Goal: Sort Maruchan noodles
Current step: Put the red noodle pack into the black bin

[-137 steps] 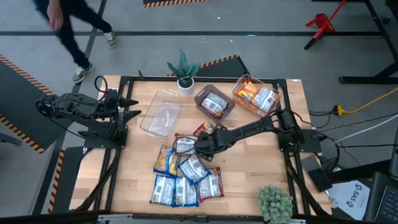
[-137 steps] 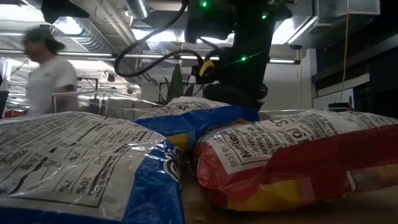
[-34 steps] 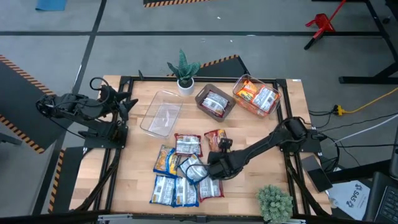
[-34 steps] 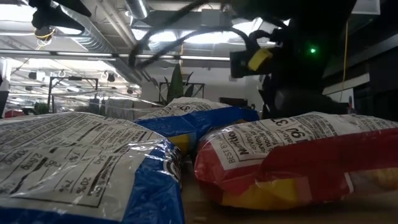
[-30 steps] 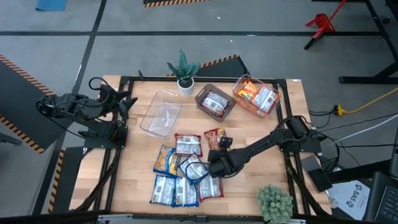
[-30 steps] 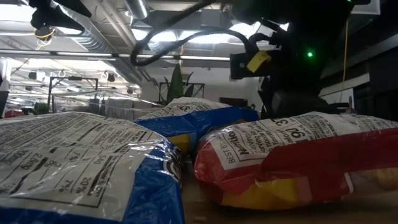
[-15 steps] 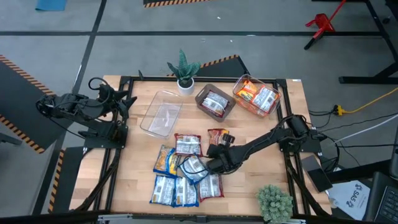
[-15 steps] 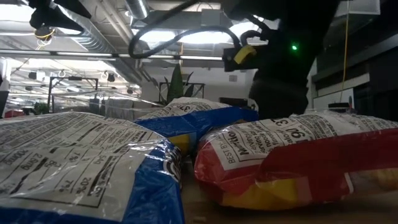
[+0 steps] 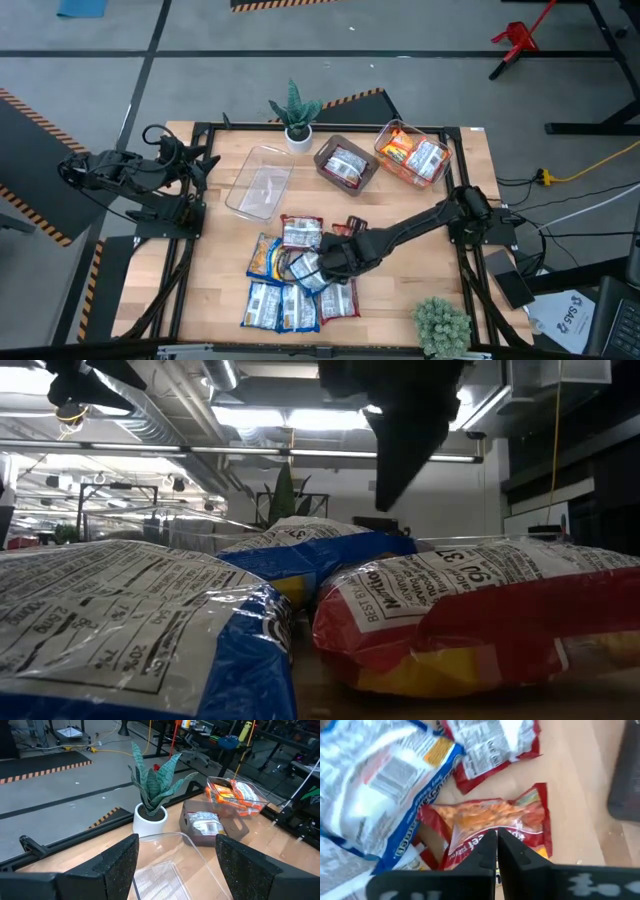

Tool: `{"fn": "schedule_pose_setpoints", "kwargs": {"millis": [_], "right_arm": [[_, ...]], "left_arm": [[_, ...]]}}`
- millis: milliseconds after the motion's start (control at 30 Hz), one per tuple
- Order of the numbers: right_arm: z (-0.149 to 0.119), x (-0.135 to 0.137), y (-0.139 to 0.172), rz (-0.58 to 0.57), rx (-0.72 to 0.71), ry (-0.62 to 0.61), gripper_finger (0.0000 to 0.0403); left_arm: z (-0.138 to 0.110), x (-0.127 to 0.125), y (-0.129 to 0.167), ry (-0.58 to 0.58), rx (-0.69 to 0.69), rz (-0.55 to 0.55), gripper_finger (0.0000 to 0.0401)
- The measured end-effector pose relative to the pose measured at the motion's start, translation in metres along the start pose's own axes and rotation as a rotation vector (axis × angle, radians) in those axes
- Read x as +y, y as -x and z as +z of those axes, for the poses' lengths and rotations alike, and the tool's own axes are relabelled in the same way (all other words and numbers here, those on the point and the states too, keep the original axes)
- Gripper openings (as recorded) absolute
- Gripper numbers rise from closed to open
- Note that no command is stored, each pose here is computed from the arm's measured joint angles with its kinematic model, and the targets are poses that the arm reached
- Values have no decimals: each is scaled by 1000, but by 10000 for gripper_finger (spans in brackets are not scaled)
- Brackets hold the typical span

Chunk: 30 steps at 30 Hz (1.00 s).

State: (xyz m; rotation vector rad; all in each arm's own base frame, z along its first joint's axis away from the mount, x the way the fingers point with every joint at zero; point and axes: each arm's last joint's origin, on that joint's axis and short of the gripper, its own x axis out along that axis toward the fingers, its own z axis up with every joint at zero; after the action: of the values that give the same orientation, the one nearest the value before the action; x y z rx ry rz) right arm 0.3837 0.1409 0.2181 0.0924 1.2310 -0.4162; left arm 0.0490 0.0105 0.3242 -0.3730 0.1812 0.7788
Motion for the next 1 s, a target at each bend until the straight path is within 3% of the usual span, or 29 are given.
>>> {"fn": "schedule_pose_setpoints", "kwargs": {"millis": [100,200,300,400,567,667,833,933,1000], "right_arm": [[2,-4,14,-13,36,-57,0],[-5,-9,25,-34,179,-207,11],[-25,-11,33,-75,416,-346,47],[-47,6,46,-93,489,-402,105],[-85,42,72,-82,400,-569,206],[-101,51,72,-129,285,-754,246],[-108,49,37,-164,-7,-975,257],[-109,29,5,-165,-56,-1032,248],[-110,13,-12,-84,-76,-1093,246]], "left_arm": [[0,0,0,1,9,-10,258],[-1,-1,0,2,42,-48,258],[-3,-3,0,4,92,-103,258],[-4,-4,1,17,126,-139,258],[-4,-4,1,30,126,-138,258],[-3,-4,0,70,107,-114,258],[-2,-3,0,123,91,-95,258],[-3,-3,0,201,97,-89,258],[-2,-3,0,261,98,-88,258]]}}
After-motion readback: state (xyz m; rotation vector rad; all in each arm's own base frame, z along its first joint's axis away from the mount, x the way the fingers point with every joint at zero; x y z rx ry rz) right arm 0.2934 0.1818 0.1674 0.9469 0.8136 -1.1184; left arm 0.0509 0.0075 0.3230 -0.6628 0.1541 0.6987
